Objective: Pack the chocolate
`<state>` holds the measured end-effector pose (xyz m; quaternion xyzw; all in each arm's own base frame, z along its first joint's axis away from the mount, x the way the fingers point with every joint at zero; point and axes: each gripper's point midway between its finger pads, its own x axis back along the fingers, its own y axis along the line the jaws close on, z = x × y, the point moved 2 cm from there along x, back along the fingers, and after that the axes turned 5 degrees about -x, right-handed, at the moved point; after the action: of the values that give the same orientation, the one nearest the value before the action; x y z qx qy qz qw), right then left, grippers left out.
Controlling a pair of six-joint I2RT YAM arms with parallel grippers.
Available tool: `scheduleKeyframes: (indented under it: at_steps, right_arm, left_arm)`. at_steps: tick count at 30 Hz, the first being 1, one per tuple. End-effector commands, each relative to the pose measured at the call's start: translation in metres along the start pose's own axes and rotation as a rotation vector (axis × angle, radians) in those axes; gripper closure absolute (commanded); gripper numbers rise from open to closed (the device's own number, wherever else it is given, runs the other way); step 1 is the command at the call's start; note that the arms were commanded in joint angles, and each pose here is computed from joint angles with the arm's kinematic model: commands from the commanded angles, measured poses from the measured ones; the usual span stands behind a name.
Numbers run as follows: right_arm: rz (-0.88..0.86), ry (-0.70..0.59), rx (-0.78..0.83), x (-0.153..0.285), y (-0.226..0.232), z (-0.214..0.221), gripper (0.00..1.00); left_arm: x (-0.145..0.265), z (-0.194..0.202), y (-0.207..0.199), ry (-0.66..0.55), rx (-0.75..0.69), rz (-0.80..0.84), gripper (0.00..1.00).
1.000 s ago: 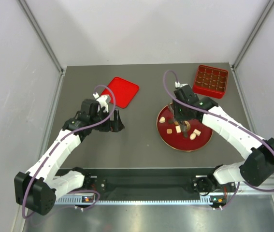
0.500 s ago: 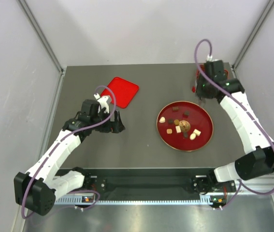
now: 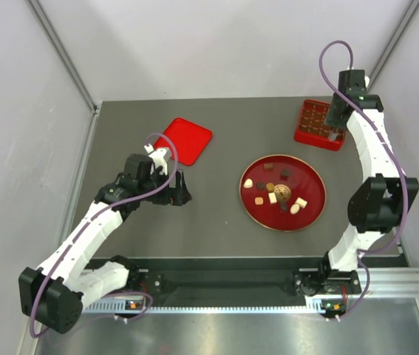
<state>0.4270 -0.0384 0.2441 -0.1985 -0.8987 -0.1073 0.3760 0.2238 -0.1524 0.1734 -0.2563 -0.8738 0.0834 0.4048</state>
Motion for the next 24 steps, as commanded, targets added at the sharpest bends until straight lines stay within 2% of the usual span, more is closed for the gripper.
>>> scheduleKeyframes:
  at_steps: [1, 12, 24]
  right_arm:
    - [0.03, -0.125, -0.016, -0.003, -0.011, -0.044, 0.76]
    - [0.061, -0.148, -0.028, -0.054, -0.015, -0.061, 0.76]
    - [0.074, -0.18, -0.026, -0.086, -0.019, -0.067, 0.74]
  left_arm:
    - [0.003, -0.003, -0.001, -0.028, -0.02, 0.001, 0.01]
    - [0.001, -0.001, 0.0, -0.02, -0.017, -0.001, 0.01]
    - [0.0, -0.001, -0.001, -0.018, -0.02, 0.003, 0.01]
